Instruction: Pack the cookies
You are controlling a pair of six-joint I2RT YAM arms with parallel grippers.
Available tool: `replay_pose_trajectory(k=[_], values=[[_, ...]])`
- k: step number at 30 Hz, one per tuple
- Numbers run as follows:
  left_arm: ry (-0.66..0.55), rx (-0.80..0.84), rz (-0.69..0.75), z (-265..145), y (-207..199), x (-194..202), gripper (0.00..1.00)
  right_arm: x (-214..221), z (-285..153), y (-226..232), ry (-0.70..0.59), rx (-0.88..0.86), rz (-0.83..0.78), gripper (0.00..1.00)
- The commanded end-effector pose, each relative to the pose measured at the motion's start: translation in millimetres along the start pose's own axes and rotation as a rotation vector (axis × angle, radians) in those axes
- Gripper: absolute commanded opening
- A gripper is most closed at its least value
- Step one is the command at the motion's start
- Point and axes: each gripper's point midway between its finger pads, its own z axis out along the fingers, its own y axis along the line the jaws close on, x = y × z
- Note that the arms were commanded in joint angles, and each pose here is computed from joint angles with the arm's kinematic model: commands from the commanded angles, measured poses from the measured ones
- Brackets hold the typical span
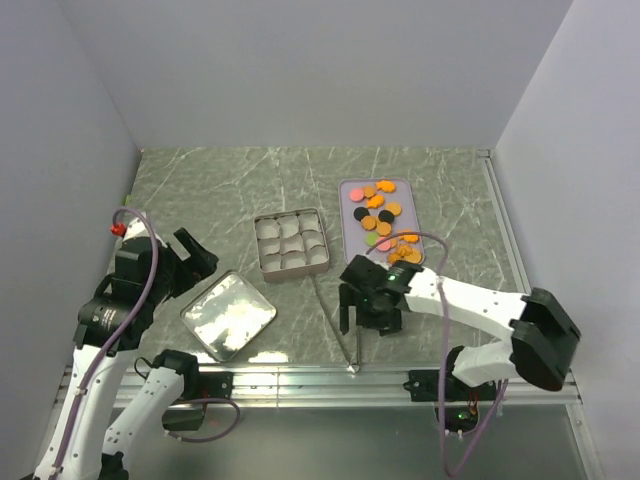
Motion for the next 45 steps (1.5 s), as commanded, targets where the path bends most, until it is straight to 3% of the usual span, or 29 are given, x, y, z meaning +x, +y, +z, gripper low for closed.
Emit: replay_pose_trajectory(k=[1, 9, 18, 28, 45], values=[[0.009, 0.027, 0.027, -8.8, -7.0, -3.2, 0.99, -20.0, -4.0, 20.3, -0.070, 0.031, -0.051, 1.00], [-0.001, -0.003, 0.039, -13.5, -0.5, -5.0, 0.98, -28.6, 11.6, 56.2, -0.051, 0.021, -0.162, 1.00], [0.002, -0.027, 0.040, -12.2, 4.7, -3.5, 0.97, -33.1, 29.5, 44.6, -0.035, 0.129, -0.215, 1.00], [0.041, -0.041, 0.043, -1.3, 4.7, 2.7, 0.94, -27.0, 55.0, 43.7, -0.007, 0.112, -0.243, 0.99], [0.085, -0.059, 0.060, 3.8, 12.3, 15.3, 0.92, 0.5, 81.2, 19.5, 0.071, 0.165, -0.194, 0.88]])
